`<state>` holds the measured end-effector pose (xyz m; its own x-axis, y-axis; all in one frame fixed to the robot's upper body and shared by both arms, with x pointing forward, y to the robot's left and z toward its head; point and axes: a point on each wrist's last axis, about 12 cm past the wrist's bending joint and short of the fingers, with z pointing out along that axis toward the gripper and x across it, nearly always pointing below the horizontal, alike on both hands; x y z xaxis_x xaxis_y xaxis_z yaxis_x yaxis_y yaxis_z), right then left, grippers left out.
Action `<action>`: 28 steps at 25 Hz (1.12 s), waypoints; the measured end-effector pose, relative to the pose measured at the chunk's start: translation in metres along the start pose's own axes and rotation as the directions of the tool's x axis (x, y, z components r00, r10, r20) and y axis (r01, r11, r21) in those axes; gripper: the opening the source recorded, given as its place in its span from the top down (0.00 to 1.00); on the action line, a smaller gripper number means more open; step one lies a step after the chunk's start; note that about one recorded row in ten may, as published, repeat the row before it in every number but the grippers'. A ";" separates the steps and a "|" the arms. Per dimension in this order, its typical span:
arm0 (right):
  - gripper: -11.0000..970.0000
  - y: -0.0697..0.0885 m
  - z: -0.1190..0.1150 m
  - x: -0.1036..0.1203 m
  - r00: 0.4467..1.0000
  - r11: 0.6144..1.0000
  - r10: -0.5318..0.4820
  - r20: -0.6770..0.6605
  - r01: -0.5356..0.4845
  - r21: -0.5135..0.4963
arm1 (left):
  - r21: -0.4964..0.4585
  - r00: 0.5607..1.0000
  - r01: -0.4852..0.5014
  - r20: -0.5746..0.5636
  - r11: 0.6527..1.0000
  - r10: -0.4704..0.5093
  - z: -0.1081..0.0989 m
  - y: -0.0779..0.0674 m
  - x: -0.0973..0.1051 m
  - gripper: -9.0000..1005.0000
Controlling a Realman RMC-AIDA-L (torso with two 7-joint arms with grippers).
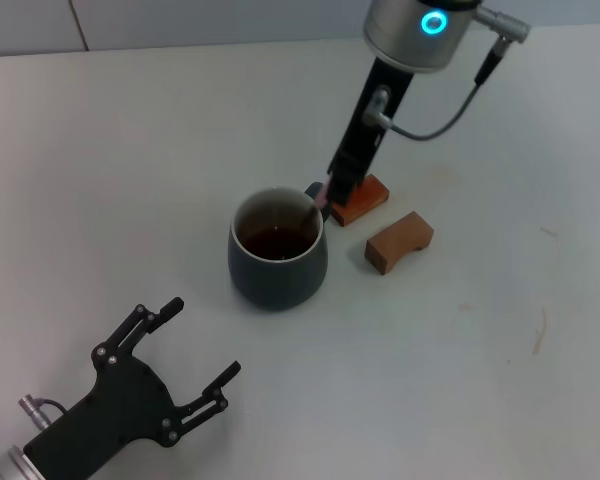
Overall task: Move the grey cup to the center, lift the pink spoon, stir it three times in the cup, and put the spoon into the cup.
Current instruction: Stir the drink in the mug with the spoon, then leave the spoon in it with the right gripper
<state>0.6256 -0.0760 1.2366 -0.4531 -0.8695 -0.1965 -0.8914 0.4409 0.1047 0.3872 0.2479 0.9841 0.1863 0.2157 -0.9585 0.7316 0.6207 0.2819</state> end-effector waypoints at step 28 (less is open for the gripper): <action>0.85 0.005 0.005 -0.010 0.999 0.999 -0.030 0.043 0.031 -0.025 | -0.003 1.000 -0.008 -0.008 1.000 0.008 0.001 0.003 0.001 0.15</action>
<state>0.6250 -0.0641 1.2339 -0.4257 -0.8722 -0.2409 -0.9048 0.4077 0.1229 0.3903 0.2493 0.9840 0.1866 0.2268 -0.9559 0.7281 0.6213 0.2896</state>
